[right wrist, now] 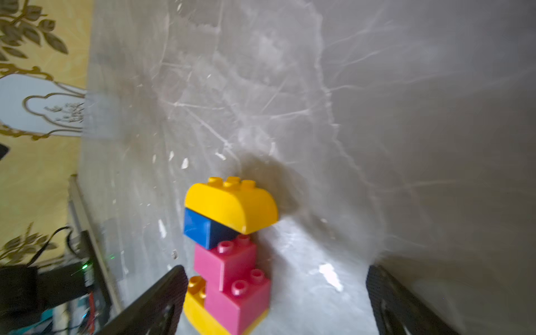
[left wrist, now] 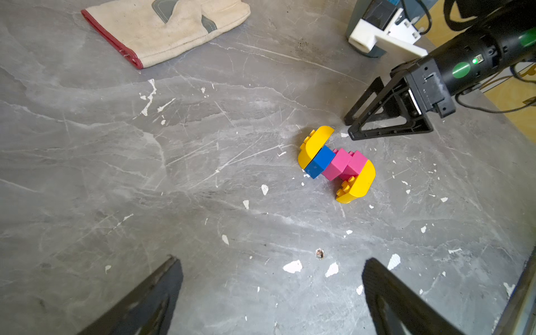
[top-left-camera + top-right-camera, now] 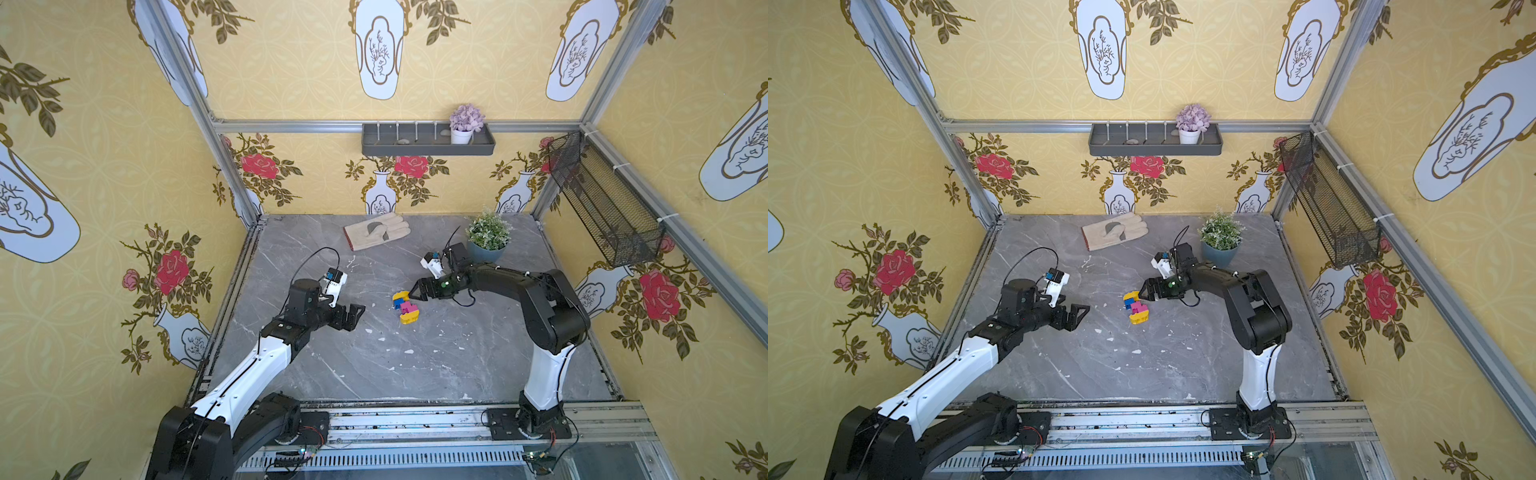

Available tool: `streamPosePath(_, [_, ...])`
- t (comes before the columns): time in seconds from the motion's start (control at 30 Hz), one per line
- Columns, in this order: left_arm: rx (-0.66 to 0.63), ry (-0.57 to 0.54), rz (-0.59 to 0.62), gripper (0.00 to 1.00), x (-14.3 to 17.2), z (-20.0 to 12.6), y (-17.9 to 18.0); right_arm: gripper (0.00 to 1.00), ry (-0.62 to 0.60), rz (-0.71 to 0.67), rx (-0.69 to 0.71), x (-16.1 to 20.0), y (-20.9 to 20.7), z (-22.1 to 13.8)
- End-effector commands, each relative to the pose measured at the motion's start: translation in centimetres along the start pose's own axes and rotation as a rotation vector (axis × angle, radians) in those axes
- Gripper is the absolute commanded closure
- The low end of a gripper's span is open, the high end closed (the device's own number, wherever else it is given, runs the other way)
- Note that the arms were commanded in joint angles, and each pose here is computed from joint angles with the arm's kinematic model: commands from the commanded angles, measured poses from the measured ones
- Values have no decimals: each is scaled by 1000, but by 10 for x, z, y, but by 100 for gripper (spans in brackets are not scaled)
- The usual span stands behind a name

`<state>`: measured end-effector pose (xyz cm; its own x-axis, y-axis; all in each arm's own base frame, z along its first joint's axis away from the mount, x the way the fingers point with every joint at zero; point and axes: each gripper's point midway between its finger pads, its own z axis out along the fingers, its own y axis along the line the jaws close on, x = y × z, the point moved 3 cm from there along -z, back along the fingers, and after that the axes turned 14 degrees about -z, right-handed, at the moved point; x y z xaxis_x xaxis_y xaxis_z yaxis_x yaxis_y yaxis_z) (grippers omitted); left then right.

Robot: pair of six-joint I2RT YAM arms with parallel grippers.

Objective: Assemble the letter s with lego
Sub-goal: Adjust the lego brick at the center of the board, then reset both arms

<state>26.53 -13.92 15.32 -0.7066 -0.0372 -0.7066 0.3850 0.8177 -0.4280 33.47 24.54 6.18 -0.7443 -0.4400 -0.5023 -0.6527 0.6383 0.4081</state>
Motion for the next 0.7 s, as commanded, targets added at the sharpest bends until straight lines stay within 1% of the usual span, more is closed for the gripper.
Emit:
streamPosePath(0.0, [9, -63, -15, 1, -16, -3, -4, 2, -3, 19, 164, 14, -23, -27])
streamPosePath(0.07, [11, -109, -42, 1, -26, -5, -4, 2, -144, -27, 136, -1, -19, -56])
streamPosePath(0.17, [15, -198, -84, 1, -42, -12, -4, 2, -379, -119, 154, -15, -18, -112])
streamPosePath(0.23, [12, -256, -103, 1, -49, -16, -4, 2, -466, -108, 201, -10, -33, -140])
streamPosePath(0.33, [-79, -369, -190, 1, -59, -26, 11, 2, -580, -40, 280, 8, -67, -178])
streamPosePath(0.37, [-114, -410, -218, 1, -63, -31, 16, 2, -622, -44, 312, 15, -76, -189])
streamPosePath(0.47, [-168, -504, -212, 1, -69, -46, 22, 2, -682, -64, 446, 38, -96, -206])
streamPosePath(0.53, [-237, -575, -214, 1, -71, -58, 31, 2, -695, -44, 524, 51, -111, -211])
streamPosePath(0.6, [-331, -652, -239, 1, -68, -71, 46, 2, -679, -5, 582, 64, -128, -209])
streamPosePath(0.67, [-383, -713, -222, 1, -65, -79, 55, 2, -655, 9, 623, 72, -137, -205])
